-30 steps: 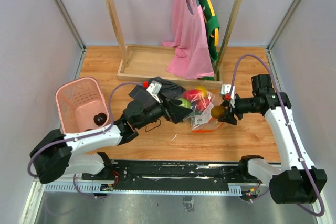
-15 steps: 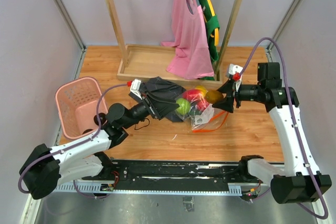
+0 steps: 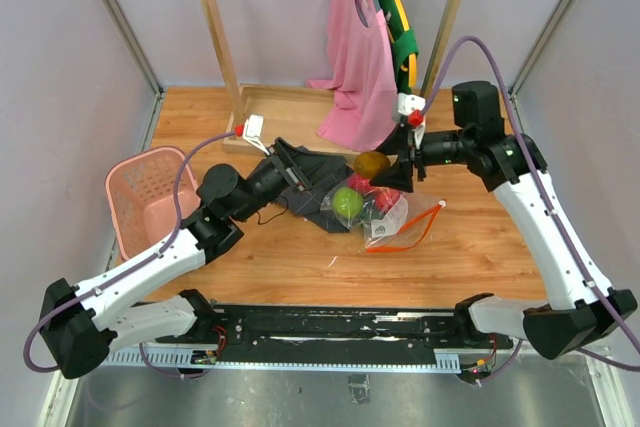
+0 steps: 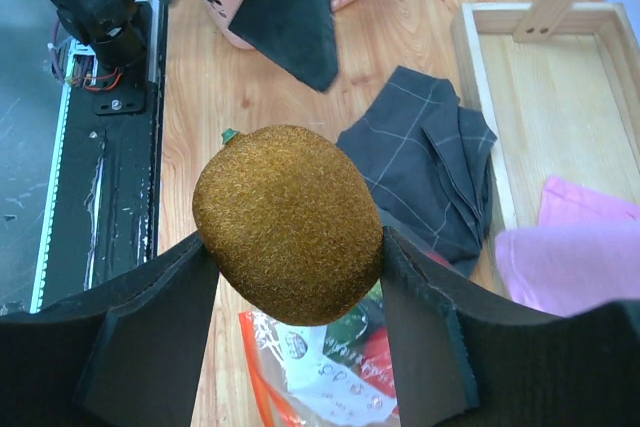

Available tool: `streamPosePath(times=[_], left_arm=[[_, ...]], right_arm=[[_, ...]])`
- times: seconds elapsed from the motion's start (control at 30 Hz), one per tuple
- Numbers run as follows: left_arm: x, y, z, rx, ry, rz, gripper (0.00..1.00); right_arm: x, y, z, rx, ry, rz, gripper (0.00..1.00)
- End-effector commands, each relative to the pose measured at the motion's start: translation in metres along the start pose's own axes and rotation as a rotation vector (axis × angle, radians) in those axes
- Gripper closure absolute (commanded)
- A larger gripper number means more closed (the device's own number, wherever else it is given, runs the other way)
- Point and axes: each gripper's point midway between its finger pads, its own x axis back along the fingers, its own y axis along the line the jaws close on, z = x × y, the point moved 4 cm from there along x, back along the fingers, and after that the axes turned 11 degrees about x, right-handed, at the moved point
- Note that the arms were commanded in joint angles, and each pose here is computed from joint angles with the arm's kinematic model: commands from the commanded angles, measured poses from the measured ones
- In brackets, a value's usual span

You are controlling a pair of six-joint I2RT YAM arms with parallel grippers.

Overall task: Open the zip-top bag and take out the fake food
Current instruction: Pick up the fake fruit from the zipper food storage bag.

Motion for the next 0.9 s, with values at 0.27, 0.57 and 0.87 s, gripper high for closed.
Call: streamPosePath(times=[0.27, 0.57, 0.87], left_arm=[[-0.027, 0.005, 0.004, -0.019, 0.018, -0.149, 0.19], [-0.028, 0.011, 0.004, -0.053, 0.013, -0.183, 0.44], [-0.028, 0.007, 0.002, -0.076, 0.015, -0.168, 0.87]], right_arm=[[-0.044, -0.007, -0.024, 0.128, 0.082, -0.023, 0.78], [-0.053, -0.003, -0.026, 0.147, 0.08, -0.049, 0.77], [-0.051, 0.0, -0.023, 0.157, 0.104, -0.037, 0.37]])
